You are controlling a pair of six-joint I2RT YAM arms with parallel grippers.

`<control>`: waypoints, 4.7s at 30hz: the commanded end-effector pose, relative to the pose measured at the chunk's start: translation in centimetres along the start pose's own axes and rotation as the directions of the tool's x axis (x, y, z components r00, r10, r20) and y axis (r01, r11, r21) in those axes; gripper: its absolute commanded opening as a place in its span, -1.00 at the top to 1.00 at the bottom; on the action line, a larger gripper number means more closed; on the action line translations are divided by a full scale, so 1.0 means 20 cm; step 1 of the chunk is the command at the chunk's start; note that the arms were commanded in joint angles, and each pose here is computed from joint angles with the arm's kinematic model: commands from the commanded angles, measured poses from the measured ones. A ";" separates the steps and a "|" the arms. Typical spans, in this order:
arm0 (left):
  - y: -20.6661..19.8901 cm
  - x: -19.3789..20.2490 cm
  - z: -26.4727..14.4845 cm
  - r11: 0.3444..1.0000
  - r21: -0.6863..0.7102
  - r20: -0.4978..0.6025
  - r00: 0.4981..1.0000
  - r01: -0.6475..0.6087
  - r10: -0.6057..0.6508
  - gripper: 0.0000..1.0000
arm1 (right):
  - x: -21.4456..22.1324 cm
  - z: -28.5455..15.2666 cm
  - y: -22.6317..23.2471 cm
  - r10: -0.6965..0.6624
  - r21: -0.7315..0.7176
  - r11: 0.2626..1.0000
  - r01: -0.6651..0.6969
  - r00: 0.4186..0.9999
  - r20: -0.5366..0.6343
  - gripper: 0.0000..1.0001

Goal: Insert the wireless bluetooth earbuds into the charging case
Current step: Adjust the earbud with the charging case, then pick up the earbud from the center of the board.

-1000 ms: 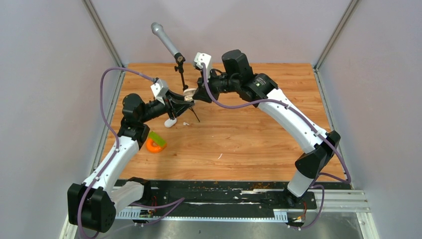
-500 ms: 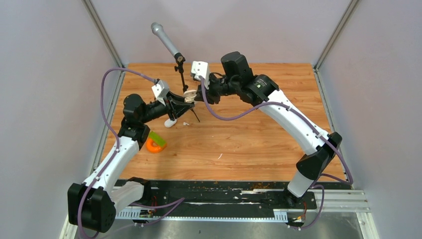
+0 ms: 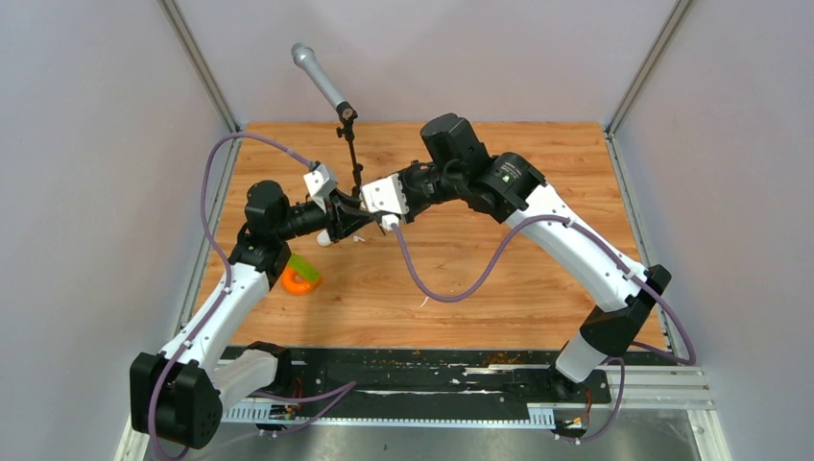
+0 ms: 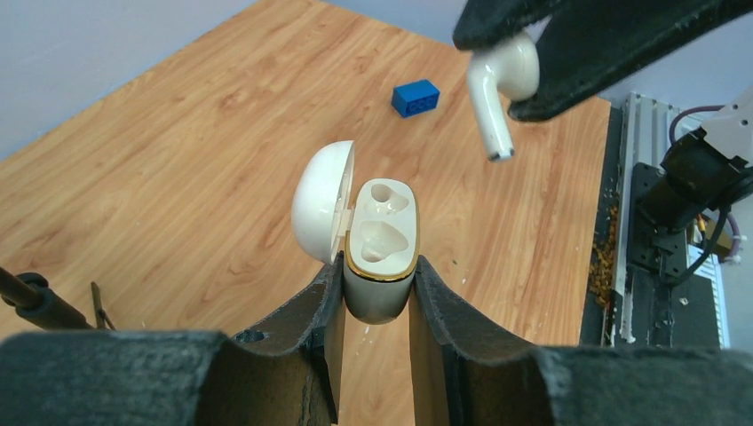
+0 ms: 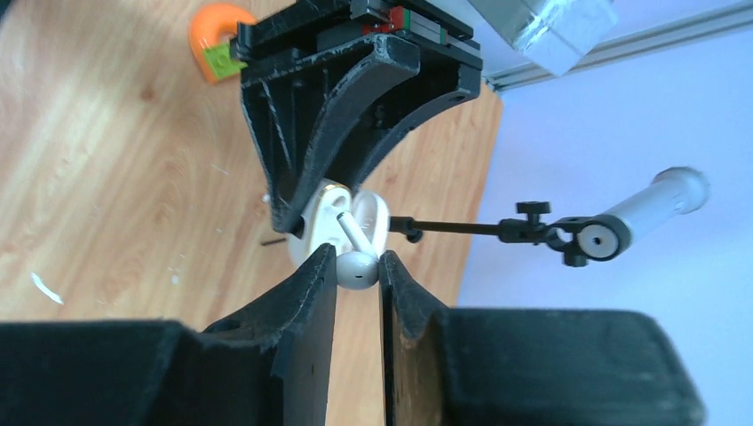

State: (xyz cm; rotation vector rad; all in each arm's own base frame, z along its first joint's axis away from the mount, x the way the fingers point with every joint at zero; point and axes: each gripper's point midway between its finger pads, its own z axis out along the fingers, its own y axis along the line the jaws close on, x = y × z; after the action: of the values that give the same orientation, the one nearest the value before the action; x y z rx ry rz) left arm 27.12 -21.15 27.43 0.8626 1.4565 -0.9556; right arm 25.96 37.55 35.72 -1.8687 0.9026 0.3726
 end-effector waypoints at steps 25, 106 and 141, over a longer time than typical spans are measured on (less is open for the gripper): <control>-0.13 -0.12 0.04 0.989 0.129 0.010 0.997 0.069 -0.071 0.87 | -0.01 0.03 -0.04 -0.688 -0.109 0.722 0.683 0.726 -0.012 1.00; -0.10 -0.11 0.05 0.994 0.109 0.073 0.997 0.001 -0.009 0.91 | 0.01 0.07 -0.08 -0.886 -0.157 0.456 0.876 0.463 0.013 0.09; -0.15 -0.32 -0.08 0.994 0.070 0.089 0.993 -0.084 0.077 0.95 | 0.68 -0.21 -0.15 0.648 0.135 0.748 -0.650 0.759 0.068 0.23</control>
State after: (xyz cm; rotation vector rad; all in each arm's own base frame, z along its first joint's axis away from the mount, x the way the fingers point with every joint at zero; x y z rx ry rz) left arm 25.61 -21.30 29.52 0.8597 1.4357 -1.0410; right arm 35.59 27.68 34.56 -1.6138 1.2483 0.2660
